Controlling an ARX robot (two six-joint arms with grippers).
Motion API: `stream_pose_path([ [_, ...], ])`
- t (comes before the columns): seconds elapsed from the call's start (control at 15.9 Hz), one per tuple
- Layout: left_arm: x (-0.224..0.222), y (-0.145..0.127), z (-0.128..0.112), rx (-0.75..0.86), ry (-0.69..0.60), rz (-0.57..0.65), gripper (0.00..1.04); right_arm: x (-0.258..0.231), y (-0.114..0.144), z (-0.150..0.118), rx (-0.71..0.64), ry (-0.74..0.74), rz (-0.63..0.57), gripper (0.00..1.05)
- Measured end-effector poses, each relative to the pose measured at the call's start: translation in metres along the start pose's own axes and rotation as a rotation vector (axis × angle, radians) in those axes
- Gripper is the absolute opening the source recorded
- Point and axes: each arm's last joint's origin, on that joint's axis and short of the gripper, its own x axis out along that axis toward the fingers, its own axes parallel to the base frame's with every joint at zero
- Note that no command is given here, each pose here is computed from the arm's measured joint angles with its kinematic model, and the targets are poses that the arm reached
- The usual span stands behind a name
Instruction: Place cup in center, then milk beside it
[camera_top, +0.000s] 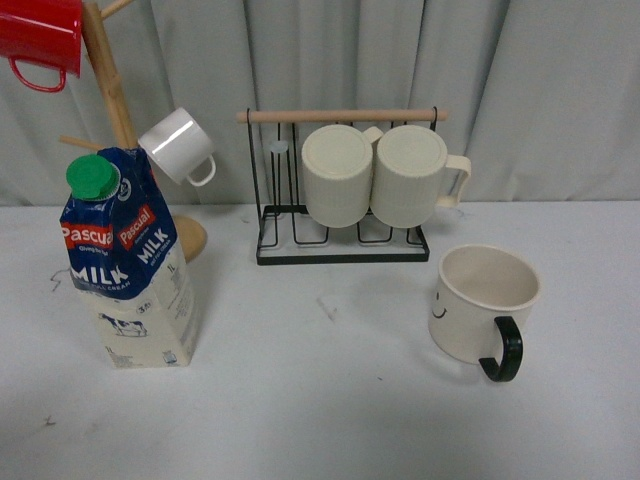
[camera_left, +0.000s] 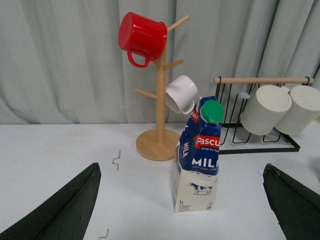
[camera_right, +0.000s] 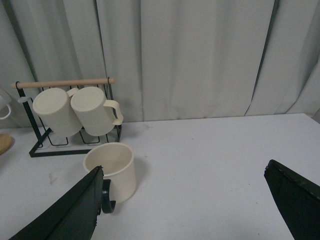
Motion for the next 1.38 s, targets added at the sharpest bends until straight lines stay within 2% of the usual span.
stream_pose_path([
  [1.25,0.0,0.0,0.0,0.0,0.0,0.0,0.98,0.0,0.0,0.0,0.0,0.0,0.0,0.98],
  [1.32,0.0,0.0,0.0,0.0,0.0,0.0,0.98,0.0001,0.0001,-0.0007,-0.002,0.008,0.011,0.98],
  [1.38,0.0,0.0,0.0,0.0,0.0,0.001,0.98,0.002,-0.0014,-0.0009,-0.023,0.059,0.106,0.98],
])
